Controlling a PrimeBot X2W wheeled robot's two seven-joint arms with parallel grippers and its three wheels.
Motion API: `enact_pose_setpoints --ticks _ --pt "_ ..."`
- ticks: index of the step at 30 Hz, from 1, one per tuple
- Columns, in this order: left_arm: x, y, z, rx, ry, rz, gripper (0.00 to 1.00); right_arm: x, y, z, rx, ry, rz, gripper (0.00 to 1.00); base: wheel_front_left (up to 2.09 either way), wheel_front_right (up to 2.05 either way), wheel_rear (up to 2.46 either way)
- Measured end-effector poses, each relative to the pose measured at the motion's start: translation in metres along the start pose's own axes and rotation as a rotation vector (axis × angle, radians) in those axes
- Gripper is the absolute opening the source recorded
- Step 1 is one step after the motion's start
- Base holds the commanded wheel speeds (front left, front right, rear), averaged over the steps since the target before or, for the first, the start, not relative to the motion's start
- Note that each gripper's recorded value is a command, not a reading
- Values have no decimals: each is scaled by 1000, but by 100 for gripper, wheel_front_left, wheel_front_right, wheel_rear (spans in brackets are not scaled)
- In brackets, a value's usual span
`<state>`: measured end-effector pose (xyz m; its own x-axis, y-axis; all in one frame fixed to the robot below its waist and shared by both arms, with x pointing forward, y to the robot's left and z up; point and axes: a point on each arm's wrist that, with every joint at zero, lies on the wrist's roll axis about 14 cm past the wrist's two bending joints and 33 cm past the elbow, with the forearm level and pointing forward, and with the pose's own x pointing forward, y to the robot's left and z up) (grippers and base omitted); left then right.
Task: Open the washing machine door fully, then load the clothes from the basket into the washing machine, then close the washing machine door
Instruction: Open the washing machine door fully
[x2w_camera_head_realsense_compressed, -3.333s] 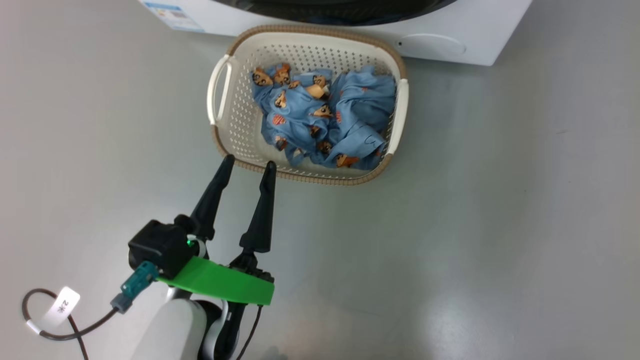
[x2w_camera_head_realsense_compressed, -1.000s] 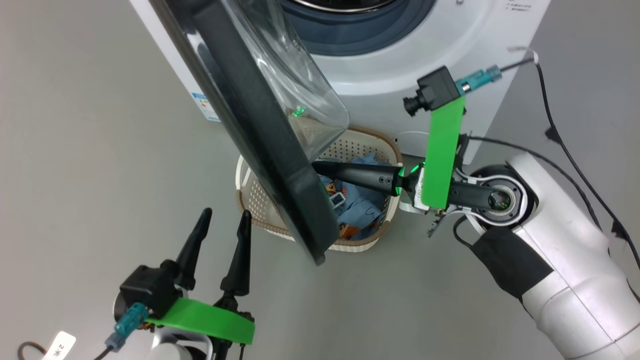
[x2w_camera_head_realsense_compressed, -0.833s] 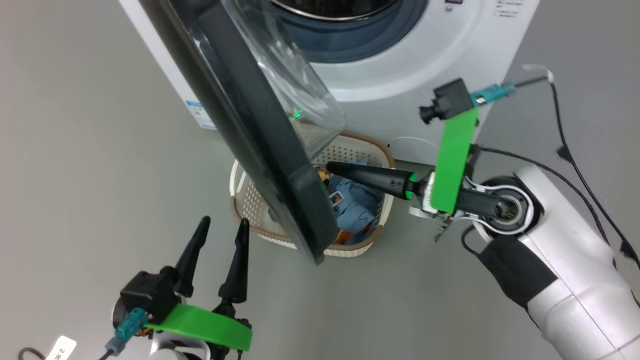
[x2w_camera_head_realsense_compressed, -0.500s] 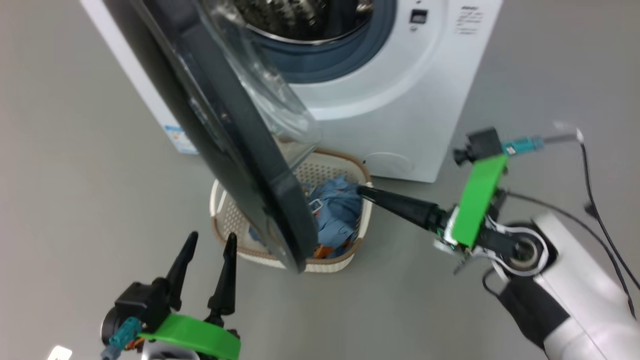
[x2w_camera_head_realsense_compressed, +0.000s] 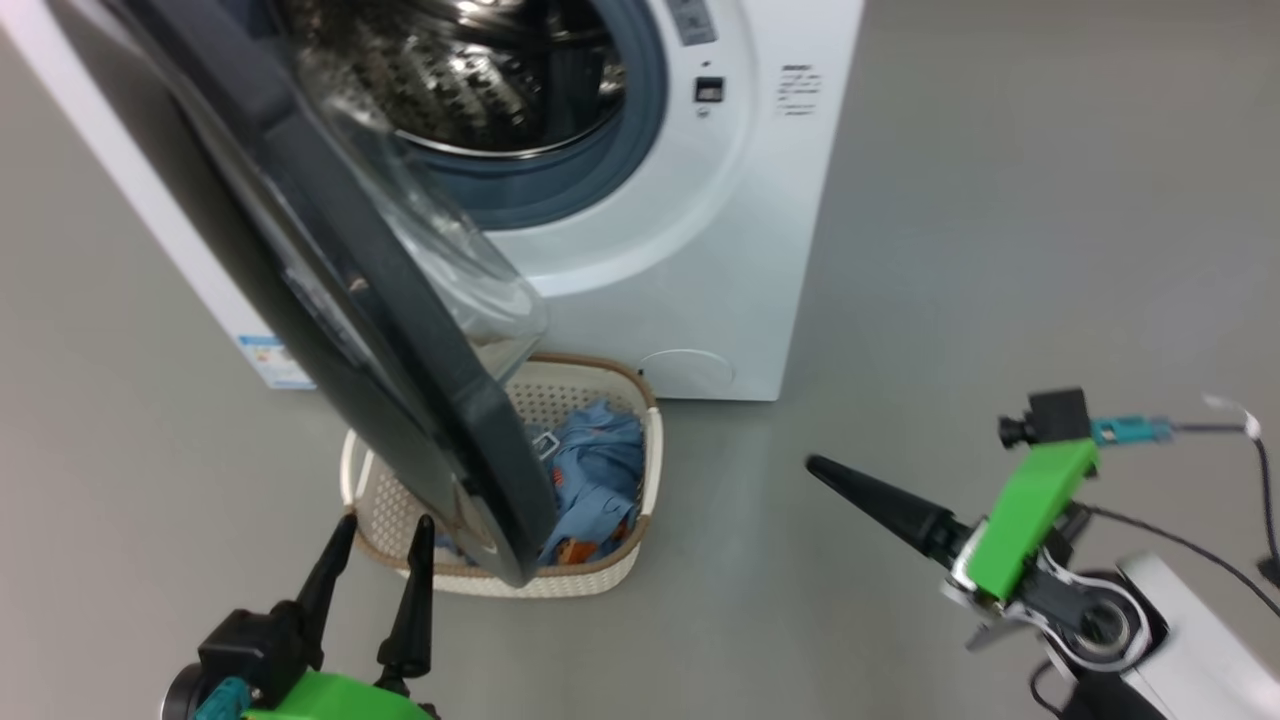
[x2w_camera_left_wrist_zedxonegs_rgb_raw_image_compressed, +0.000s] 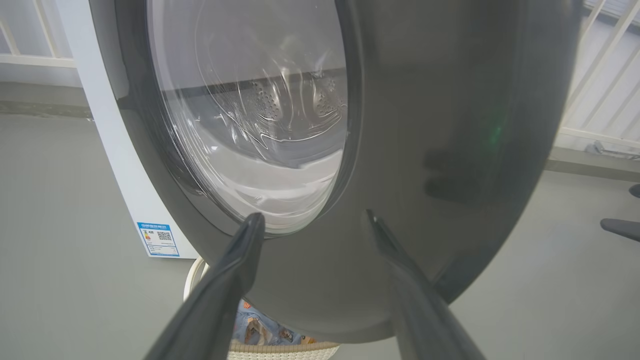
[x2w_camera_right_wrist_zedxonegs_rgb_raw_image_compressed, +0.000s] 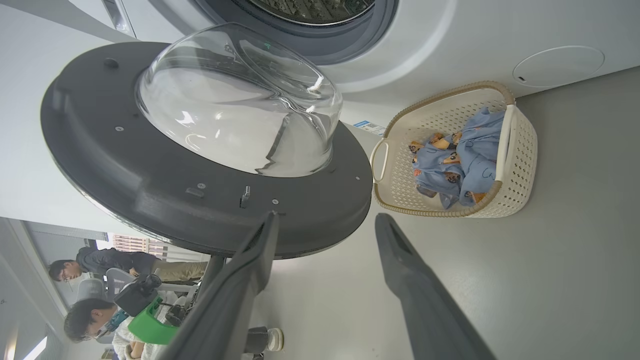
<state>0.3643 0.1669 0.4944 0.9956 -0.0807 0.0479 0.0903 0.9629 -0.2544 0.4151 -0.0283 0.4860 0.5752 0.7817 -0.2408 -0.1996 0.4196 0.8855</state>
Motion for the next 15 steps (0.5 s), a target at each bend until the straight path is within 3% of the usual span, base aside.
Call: enact_pose_setpoints --ticks 8,15 --pt "-2 -10 0 -4 0 -32 100 -43 -38 3 -29 -124 -131 100 0 0 0" --pt "1 -9 2 -4 -7 -32 100 -77 -79 6 -178 -196 -295 100 0 0 0"
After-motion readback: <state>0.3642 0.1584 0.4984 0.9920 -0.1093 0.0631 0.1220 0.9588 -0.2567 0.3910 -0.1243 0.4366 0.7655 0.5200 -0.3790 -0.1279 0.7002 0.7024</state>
